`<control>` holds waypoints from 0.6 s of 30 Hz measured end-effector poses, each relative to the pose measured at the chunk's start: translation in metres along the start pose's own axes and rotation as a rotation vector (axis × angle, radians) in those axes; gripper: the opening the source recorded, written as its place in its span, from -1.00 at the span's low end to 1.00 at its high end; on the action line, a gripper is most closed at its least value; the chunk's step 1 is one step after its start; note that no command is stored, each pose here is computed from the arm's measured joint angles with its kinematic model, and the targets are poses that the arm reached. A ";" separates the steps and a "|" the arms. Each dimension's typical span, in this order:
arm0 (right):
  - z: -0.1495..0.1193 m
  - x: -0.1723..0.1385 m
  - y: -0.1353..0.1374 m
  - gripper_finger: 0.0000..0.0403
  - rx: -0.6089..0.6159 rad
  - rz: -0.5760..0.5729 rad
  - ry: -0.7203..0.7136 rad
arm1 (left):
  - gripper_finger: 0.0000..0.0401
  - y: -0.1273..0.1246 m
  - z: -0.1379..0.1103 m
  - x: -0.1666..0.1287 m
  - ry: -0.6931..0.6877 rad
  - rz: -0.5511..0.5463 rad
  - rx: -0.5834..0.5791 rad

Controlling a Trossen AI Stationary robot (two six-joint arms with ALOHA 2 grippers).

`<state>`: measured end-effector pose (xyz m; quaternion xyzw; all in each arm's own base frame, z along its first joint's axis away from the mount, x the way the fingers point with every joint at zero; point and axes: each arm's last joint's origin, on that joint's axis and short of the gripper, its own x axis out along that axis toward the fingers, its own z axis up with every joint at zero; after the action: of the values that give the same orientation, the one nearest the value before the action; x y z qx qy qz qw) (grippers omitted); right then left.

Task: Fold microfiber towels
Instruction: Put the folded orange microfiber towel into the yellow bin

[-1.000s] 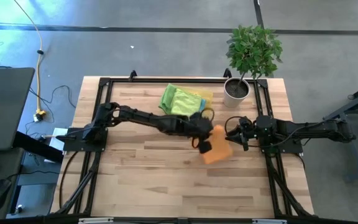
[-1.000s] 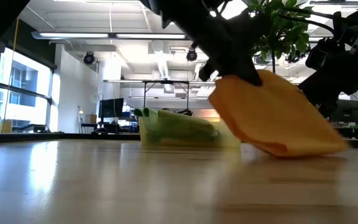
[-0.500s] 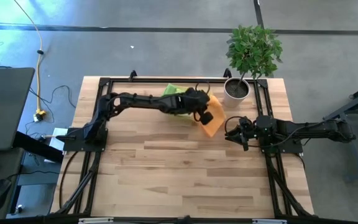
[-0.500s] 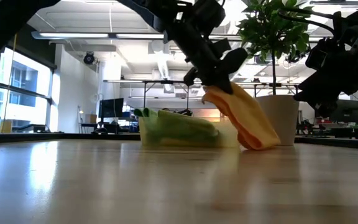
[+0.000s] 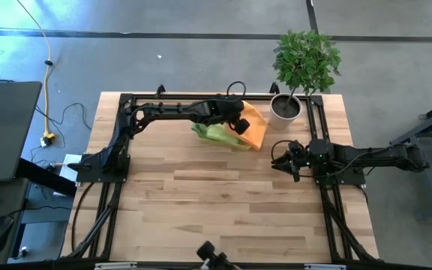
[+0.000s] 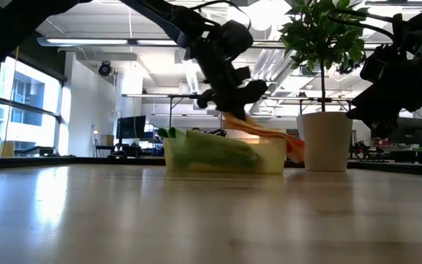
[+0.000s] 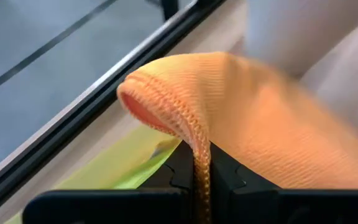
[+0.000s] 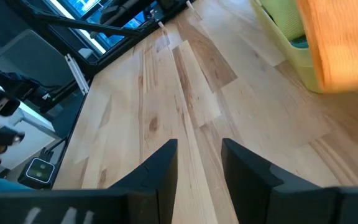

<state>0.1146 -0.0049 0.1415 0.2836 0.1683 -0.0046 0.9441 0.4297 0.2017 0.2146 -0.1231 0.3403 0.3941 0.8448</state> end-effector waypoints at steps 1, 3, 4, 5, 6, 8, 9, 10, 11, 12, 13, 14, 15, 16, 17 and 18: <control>0.000 0.000 0.000 -0.42 0.000 0.000 0.000 | -0.95 0.004 -0.001 0.000 0.022 0.012 0.004; 0.000 0.000 0.000 -0.42 0.000 0.000 0.000 | -0.95 0.012 -0.003 -0.003 0.076 0.032 0.005; 0.000 0.000 0.000 -0.42 0.000 0.000 0.000 | -0.95 0.015 -0.003 -0.005 0.097 0.041 0.002; 0.000 0.000 0.000 -0.42 0.000 0.000 0.000 | -0.95 0.019 -0.004 -0.007 0.122 0.053 0.000; 0.000 0.000 0.000 -0.42 0.000 0.000 0.000 | -0.95 0.023 -0.005 -0.009 0.148 0.066 0.005; 0.000 0.000 0.000 -0.42 0.000 0.000 0.000 | -0.95 0.028 -0.008 -0.011 0.189 0.088 0.015; 0.000 0.000 0.000 -0.42 0.000 0.000 0.000 | -0.95 0.030 -0.009 -0.011 0.202 0.098 0.019; 0.000 0.000 0.000 -0.42 0.000 0.000 0.000 | -0.94 0.031 -0.010 -0.011 0.219 0.105 0.025; 0.000 0.000 0.000 -0.42 0.000 0.000 0.000 | -0.93 0.032 -0.012 -0.011 0.236 0.111 0.029; 0.000 0.000 0.000 -0.42 0.000 0.000 0.000 | -0.92 0.034 -0.013 -0.011 0.250 0.117 0.032; 0.000 0.000 0.000 -0.42 0.000 0.000 0.000 | -0.91 0.035 -0.014 -0.011 0.264 0.121 0.036; 0.000 0.000 0.000 -0.42 0.000 0.000 0.000 | -0.90 0.035 -0.015 -0.012 0.277 0.126 0.041; 0.000 0.000 0.000 -0.42 0.000 0.000 0.000 | -0.89 0.036 -0.017 -0.011 0.288 0.130 0.045; 0.000 0.000 0.000 -0.42 0.000 0.000 0.000 | -0.88 0.036 -0.020 -0.011 0.300 0.135 0.052; 0.000 0.000 0.000 -0.42 0.000 0.000 0.000 | -0.87 0.035 -0.023 -0.012 0.314 0.149 0.056; 0.000 0.000 0.000 -0.42 0.000 0.000 0.000 | -0.87 0.035 -0.025 -0.012 0.326 0.166 0.057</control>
<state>0.1146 -0.0049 0.1414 0.2836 0.1683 -0.0047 0.9440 0.3861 0.2058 0.2069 -0.1328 0.4927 0.4275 0.7462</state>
